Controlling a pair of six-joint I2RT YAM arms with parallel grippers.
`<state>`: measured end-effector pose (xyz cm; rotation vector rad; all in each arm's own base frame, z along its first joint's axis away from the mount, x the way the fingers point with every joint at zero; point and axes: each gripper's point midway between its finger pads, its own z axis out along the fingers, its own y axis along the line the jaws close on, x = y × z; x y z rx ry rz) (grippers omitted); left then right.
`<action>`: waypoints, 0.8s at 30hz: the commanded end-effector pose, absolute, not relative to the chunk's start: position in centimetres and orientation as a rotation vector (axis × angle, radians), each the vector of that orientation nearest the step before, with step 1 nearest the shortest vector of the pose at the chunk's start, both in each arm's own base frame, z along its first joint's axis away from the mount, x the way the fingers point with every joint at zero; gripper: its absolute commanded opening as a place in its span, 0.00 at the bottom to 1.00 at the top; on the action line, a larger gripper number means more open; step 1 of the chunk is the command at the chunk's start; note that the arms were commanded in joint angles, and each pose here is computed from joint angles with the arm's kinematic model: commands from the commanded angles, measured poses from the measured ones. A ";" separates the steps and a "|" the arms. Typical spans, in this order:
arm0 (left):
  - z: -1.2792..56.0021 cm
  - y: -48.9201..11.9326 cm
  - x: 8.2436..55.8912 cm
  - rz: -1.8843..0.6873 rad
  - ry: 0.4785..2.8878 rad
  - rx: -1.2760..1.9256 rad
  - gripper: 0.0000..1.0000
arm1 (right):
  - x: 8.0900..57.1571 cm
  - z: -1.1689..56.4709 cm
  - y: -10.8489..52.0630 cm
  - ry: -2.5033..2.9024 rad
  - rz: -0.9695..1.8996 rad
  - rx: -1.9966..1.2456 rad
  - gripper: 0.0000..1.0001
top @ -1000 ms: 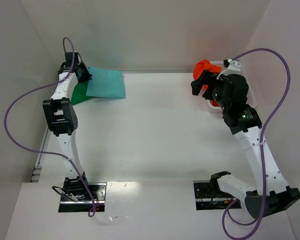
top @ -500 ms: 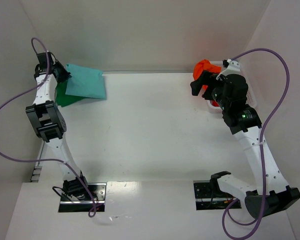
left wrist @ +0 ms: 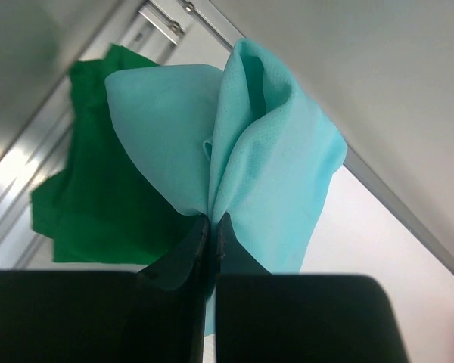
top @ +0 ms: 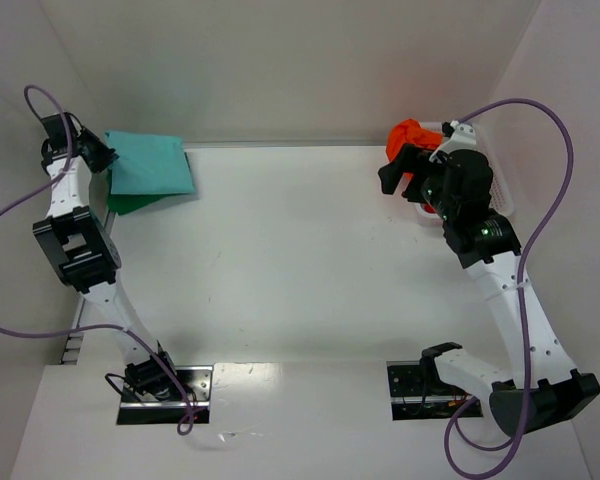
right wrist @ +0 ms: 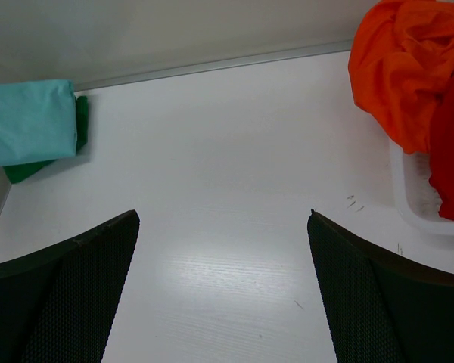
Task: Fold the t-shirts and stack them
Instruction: Put the neatly folded tshirt into the corner of the board with the left arm
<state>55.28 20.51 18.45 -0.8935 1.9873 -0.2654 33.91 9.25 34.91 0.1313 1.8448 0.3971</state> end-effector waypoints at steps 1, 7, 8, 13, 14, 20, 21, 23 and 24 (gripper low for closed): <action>24.1 21.5 55.4 -0.289 1.850 -0.839 0.00 | 34.1 34.6 9.3 1.849 0.408 0.131 0.97; 22.5 23.0 55.4 -0.278 1.861 -0.873 0.00 | 34.4 34.5 9.4 1.849 0.414 0.139 0.97; 22.5 23.0 55.4 -0.278 1.861 -0.874 0.00 | 34.4 34.5 9.4 1.849 0.414 0.139 0.97; 19.5 23.2 55.1 -0.265 1.909 -0.922 0.18 | 34.5 34.2 9.7 1.861 0.420 0.134 0.97; 18.9 23.3 54.9 -0.255 1.912 -0.946 0.38 | 34.7 33.9 9.7 1.871 0.418 0.134 0.97; 20.0 23.8 52.8 -0.120 1.847 -0.994 0.86 | 34.7 34.5 10.1 1.855 0.440 0.119 0.97; 21.7 24.4 52.3 -0.047 1.809 -0.995 0.90 | 34.7 34.5 10.1 1.855 0.440 0.119 0.97; 22.6 23.8 52.4 -0.013 1.797 -0.972 0.96 | 34.7 34.5 10.1 1.855 0.440 0.119 0.97; 23.9 23.8 52.3 -0.004 1.781 -0.946 0.98 | 34.8 34.3 10.3 1.856 0.450 0.112 0.97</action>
